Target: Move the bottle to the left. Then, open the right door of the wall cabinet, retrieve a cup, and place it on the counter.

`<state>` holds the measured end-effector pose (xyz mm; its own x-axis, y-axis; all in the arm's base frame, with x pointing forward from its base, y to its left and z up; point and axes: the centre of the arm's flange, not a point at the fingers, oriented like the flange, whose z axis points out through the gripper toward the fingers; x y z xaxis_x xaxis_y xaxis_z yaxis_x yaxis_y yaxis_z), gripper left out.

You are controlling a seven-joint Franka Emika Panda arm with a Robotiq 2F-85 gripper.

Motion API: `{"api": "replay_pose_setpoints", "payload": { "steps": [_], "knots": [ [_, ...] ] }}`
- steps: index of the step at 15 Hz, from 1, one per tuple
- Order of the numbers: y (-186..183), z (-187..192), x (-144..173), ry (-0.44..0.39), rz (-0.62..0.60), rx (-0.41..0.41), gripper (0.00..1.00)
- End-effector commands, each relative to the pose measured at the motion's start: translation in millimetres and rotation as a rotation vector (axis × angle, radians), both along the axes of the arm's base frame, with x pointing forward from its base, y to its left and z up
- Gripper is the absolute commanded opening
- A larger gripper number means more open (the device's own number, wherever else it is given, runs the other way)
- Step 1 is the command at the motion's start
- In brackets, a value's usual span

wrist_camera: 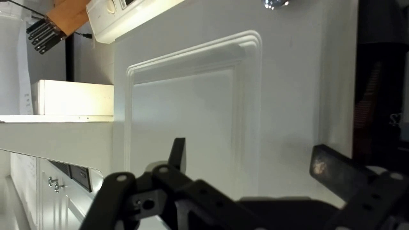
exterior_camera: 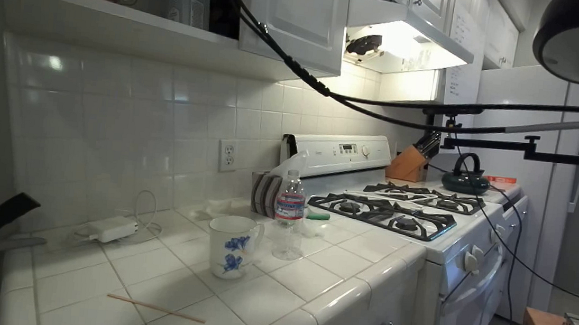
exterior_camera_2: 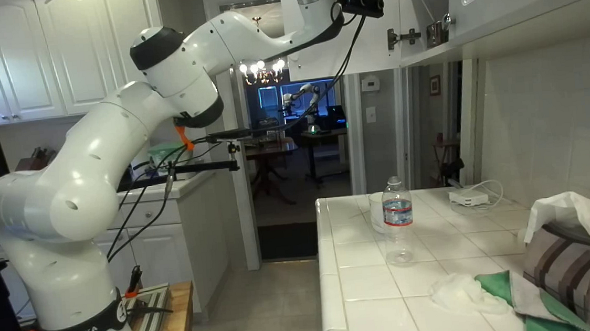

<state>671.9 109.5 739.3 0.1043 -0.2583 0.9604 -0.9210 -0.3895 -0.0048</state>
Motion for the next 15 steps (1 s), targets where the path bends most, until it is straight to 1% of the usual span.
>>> {"api": "replay_pose_setpoints", "payload": {
  "steps": [1,5,7,11,15],
  "knots": [
    [13,4,13,0.033,0.035,0.0,1.0],
    [40,5,20,0.026,0.088,-0.028,1.0],
    [43,7,25,0.016,0.098,-0.037,1.0],
    [30,13,39,-0.007,0.078,-0.054,1.0],
    [10,13,45,-0.023,0.053,-0.059,1.0]
  ]
}}
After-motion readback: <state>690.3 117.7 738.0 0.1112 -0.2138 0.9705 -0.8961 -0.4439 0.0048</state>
